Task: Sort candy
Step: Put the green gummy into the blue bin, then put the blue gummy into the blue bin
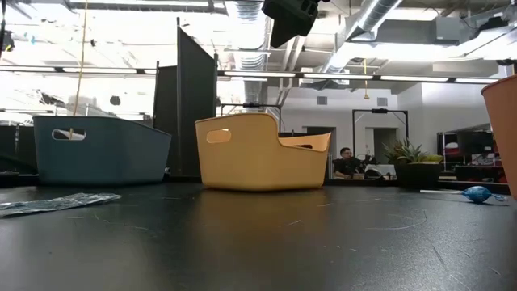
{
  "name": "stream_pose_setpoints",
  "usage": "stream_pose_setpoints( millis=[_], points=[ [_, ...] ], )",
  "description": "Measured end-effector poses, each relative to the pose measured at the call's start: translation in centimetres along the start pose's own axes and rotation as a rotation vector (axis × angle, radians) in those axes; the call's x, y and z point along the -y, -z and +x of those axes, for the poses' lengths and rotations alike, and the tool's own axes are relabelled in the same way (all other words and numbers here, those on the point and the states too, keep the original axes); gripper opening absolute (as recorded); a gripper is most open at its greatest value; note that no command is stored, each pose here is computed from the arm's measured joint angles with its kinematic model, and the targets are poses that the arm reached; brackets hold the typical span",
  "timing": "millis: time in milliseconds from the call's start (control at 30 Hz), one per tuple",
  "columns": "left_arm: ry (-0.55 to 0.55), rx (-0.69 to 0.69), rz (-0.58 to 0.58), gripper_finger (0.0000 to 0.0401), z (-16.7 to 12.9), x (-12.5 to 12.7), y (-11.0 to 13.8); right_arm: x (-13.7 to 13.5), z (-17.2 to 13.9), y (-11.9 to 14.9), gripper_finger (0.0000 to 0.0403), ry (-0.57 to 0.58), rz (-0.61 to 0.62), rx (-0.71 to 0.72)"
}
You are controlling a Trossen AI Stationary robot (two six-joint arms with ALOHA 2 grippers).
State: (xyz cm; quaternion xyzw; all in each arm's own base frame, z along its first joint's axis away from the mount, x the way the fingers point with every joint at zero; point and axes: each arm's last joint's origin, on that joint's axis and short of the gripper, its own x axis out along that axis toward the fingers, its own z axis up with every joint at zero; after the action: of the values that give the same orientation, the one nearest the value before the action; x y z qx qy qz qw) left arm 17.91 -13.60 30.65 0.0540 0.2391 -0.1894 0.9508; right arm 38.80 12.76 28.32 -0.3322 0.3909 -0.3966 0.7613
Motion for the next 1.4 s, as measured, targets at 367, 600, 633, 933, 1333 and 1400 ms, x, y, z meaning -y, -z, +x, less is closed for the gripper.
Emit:
stream_pose_setpoints(
  millis=[367,600,633,933,1333,1400],
  points=[
    [-1.062,-0.017,-0.357,0.0002,-1.9,-5.7,3.7,0.0,0.0,0.0,0.0276,0.0,0.0,0.0],
    [-1.399,-0.146,-0.458,0.0004,-4.1,-10.0,5.8,-0.1,-0.3,0.0,0.0276,-0.003,-0.002,0.006],
    [-1.426,-0.171,-0.469,0.0005,-4.3,-10.6,6.0,-0.1,-0.4,0.0,0.0276,-0.005,-0.004,0.008],
    [-1.587,-0.394,-0.582,0.0086,-6.2,-14.7,7.3,1.2,-3.9,0.9,0.0276,-0.039,0.058,0.062],
    [-1.326,-0.522,-0.598,0.0279,-5.4,-15.9,7.2,3.9,-8.7,3.0,0.0276,-0.241,0.251,0.009],
    [-1.205,-0.476,-0.538,0.0285,-4.3,-15.2,6.3,4.0,-8.5,3.2,0.0276,-0.335,0.251,-0.081]
  ],
)
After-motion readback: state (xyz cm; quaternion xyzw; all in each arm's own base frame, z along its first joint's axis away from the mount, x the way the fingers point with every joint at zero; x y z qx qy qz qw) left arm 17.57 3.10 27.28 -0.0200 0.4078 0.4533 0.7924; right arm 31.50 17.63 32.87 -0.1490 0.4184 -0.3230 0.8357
